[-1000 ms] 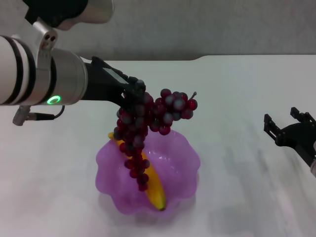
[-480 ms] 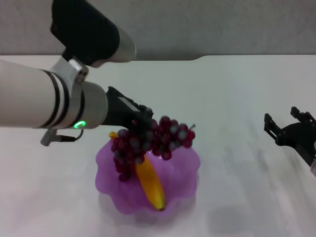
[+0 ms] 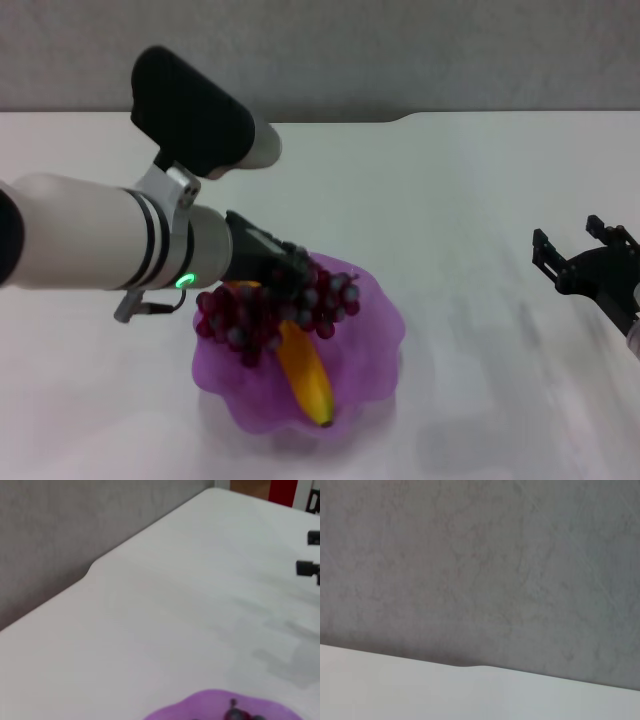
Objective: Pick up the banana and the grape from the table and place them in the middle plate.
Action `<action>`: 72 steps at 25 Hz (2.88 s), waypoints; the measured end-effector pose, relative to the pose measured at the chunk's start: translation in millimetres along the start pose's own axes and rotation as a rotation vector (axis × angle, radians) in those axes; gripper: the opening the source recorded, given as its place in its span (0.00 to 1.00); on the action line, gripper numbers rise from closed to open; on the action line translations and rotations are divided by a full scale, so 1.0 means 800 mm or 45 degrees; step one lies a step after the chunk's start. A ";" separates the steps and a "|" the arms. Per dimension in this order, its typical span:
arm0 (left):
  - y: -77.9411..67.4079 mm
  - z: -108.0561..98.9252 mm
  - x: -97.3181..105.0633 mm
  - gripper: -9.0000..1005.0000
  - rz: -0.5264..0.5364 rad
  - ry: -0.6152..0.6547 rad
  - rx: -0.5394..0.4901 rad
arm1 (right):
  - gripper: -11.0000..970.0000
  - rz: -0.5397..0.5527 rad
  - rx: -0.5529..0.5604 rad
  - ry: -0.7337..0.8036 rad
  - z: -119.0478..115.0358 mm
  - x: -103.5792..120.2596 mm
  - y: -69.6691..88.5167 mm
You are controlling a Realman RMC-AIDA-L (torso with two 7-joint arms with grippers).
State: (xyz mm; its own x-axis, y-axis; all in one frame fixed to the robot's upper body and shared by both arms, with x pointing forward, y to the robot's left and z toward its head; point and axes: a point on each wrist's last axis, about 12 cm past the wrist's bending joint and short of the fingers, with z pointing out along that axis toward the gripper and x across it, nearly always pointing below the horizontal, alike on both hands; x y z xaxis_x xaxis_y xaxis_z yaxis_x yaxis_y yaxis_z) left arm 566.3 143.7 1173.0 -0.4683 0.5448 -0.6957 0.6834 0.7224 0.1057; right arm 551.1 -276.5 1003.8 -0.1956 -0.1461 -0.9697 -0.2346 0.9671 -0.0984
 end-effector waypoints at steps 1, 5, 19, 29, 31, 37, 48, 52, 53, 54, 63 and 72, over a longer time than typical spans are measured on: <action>0.001 0.004 0.003 0.11 -0.007 0.010 0.000 | 0.70 0.000 0.000 0.000 0.000 0.000 0.000; 0.005 0.016 0.011 0.11 -0.036 0.052 -0.002 | 0.70 -0.001 0.000 0.000 0.000 0.000 0.000; 0.009 0.028 0.023 0.10 -0.063 0.077 -0.009 | 0.69 -0.003 -0.001 0.000 0.001 -0.001 0.000; 0.008 0.031 0.027 0.31 -0.053 0.089 -0.006 | 0.68 -0.004 -0.001 0.003 0.000 0.000 0.000; 0.008 0.030 0.027 0.38 -0.053 0.085 -0.008 | 0.68 -0.002 0.000 0.004 0.000 0.001 0.000; 0.009 0.023 0.022 0.59 -0.055 0.046 -0.022 | 0.67 0.001 0.006 0.006 -0.002 0.002 -0.001; 0.032 0.003 0.034 0.72 -0.157 -0.148 -0.137 | 0.66 -0.002 0.004 0.008 -0.002 0.002 -0.002; 0.038 -0.004 0.047 0.68 -0.179 -0.303 -0.221 | 0.66 -0.006 -0.001 0.010 -0.002 0.003 -0.001; 0.040 -0.006 0.052 0.67 -0.197 -0.355 -0.249 | 0.66 -0.006 -0.001 0.010 -0.002 0.003 -0.001; 0.041 -0.007 0.056 0.65 -0.212 -0.386 -0.268 | 0.66 -0.006 -0.002 0.010 -0.002 0.003 -0.001; 0.053 0.002 0.105 0.63 -0.336 -0.645 -0.461 | 0.65 0.001 -0.002 0.006 -0.002 0.002 0.001; 0.059 0.014 0.190 0.63 -0.467 -1.019 -0.680 | 0.65 -0.003 -0.012 0.001 0.001 0.000 0.003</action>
State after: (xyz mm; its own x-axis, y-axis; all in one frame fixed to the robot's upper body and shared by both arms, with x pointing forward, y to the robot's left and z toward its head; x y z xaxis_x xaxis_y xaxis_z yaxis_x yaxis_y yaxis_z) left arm 533.6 255.7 1064.4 0.0458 -0.0495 -0.9977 0.1436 0.9887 -0.0424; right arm 551.0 -273.9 1003.5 -0.1961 -0.1486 -0.9693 -0.2440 0.9648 -0.0986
